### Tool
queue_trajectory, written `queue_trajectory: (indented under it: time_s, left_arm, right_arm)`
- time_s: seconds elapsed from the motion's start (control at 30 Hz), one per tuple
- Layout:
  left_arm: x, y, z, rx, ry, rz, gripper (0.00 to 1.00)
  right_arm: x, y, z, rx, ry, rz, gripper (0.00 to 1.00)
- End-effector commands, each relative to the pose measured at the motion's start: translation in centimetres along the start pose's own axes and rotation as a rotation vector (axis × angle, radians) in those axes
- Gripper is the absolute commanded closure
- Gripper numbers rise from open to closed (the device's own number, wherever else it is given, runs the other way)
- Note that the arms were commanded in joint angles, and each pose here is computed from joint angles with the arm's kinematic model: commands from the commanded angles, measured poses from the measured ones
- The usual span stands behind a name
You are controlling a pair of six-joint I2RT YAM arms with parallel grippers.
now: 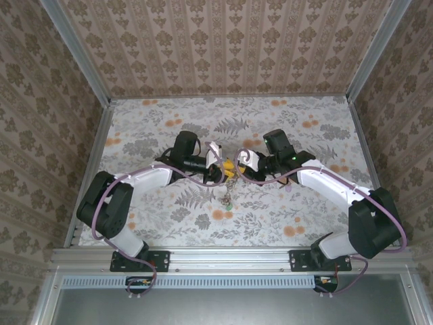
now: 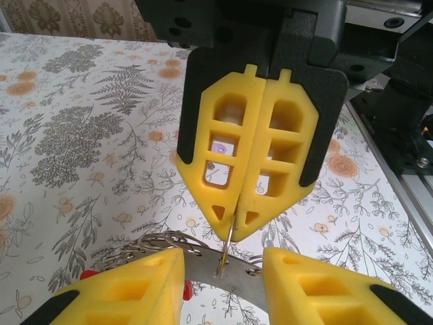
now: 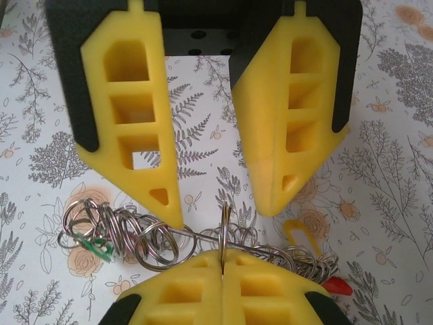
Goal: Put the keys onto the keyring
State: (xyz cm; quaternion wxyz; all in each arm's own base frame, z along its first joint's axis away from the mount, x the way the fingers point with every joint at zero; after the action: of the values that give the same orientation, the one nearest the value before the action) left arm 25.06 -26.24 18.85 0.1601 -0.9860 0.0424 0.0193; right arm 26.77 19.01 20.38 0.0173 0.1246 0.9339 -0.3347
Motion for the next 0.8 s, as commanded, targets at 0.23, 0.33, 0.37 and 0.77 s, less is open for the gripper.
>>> queue_trajectory:
  time_s: [0.23,0.33,0.37,0.77]
  left_arm:
    - [0.51,0.79,-0.61,0.015,0.036,0.018,0.74]
    - [0.51,0.91,-0.52,0.031,0.033,0.022,0.76]
    - [0.53,0.91,-0.51,0.035,0.035,0.020,0.76]
    - [0.19,0.99,-0.74,0.042,0.054,0.016,0.78]
  right_arm:
    - [-0.41,-0.69,-1.70,-0.084,-0.035,-0.008,1.00]
    - [-0.42,-0.69,-1.67,-0.089,-0.035,-0.009,1.00]
    - [-0.42,-0.71,-1.69,-0.089,-0.035,-0.008,1.00]
    - [-0.61,-0.96,-1.82,-0.101,-0.017,-0.012,1.00]
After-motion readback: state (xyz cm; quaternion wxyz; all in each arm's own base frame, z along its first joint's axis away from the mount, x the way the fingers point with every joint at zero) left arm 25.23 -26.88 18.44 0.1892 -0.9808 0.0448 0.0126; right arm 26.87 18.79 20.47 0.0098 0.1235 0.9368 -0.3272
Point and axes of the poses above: each hand's point on the last joint's axis, 136 mm out from that joint toward the fingers, its own y axis out along the fingers, its own x axis along the line the jaws close on, z = x × y, the point moved 8 cm from there along -y, back along the fingers
